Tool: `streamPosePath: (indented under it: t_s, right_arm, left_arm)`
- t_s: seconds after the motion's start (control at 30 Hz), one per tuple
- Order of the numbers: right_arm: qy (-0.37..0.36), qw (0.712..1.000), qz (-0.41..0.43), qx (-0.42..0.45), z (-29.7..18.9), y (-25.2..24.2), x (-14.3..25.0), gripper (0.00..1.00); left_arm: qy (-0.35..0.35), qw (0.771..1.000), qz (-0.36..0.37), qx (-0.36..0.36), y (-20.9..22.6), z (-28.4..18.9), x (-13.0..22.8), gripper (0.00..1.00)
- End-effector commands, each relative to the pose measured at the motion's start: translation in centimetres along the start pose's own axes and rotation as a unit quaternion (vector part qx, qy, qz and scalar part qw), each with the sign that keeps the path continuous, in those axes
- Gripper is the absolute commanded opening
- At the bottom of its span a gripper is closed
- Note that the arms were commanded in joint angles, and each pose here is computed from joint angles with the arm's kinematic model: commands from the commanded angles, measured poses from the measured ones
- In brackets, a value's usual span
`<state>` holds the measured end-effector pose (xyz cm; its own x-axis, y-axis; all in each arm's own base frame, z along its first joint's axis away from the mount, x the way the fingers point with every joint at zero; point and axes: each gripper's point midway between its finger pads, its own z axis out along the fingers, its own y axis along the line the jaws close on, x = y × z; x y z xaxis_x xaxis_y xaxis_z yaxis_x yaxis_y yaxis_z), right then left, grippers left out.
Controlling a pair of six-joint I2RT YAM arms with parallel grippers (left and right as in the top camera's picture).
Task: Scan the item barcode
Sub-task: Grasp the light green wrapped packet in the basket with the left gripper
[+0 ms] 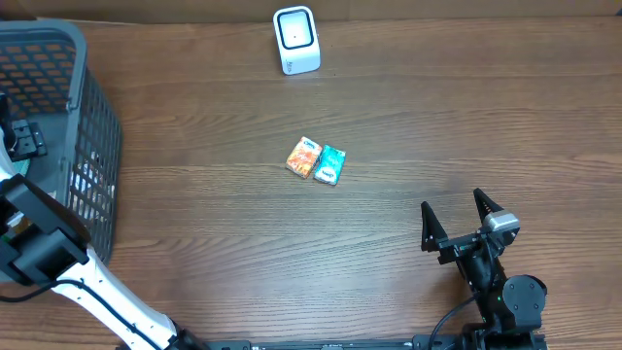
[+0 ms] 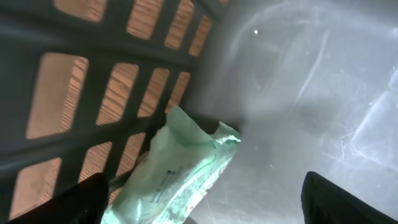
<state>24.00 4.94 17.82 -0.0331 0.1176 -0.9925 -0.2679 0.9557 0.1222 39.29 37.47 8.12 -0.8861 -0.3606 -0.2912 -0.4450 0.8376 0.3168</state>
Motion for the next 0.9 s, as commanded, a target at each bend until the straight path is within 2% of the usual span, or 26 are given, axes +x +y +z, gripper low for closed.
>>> streamPosePath:
  t_s: [0.0, 0.1, 0.33, 0.53, 0.6, 0.63, 0.73, 0.77, 0.87]
  right_arm:
    - [0.0, 1.0, 0.002, -0.005, 0.0, 0.2, 0.3, 1.0]
    - [0.0, 1.0, 0.002, -0.005, 0.0, 0.2, 0.3, 1.0]
    - [0.0, 1.0, 0.002, -0.005, 0.0, 0.2, 0.3, 1.0]
    - [0.0, 1.0, 0.002, -0.005, 0.0, 0.2, 0.3, 1.0]
    - [0.0, 1.0, 0.002, -0.005, 0.0, 0.2, 0.3, 1.0]
    - [0.0, 1.0, 0.002, -0.005, 0.0, 0.2, 0.3, 1.0]
    - [0.0, 1.0, 0.002, -0.005, 0.0, 0.2, 0.3, 1.0]
    - [0.0, 1.0, 0.002, -0.005, 0.0, 0.2, 0.3, 1.0]
    - [0.0, 1.0, 0.002, -0.005, 0.0, 0.2, 0.3, 1.0]
  left_arm:
    - [0.003, 1.0, -0.003, -0.008, 1.3, 0.9, 0.3, 0.84]
    - [0.002, 1.0, -0.003, 0.01, 0.7, 1.2, 0.5, 0.79]
    - [0.022, 1.0, 0.002, 0.016, -0.6, 3.6, 2.5, 0.78]
    - [0.043, 0.999, 0.008, 0.022, -1.7, 5.3, 4.5, 0.7]
    - [0.042, 0.999, 0.007, 0.022, -1.7, 5.3, 4.5, 0.62]
    - [0.041, 0.999, 0.007, 0.021, -1.6, 5.3, 4.4, 0.54]
    - [0.038, 0.999, 0.007, 0.02, -1.7, 5.3, 4.2, 0.17]
    - [0.038, 0.999, 0.008, 0.021, -1.7, 5.3, 4.2, 0.09]
    - [0.04, 0.999, 0.011, 0.02, -2.0, 5.2, 4.2, 0.04]
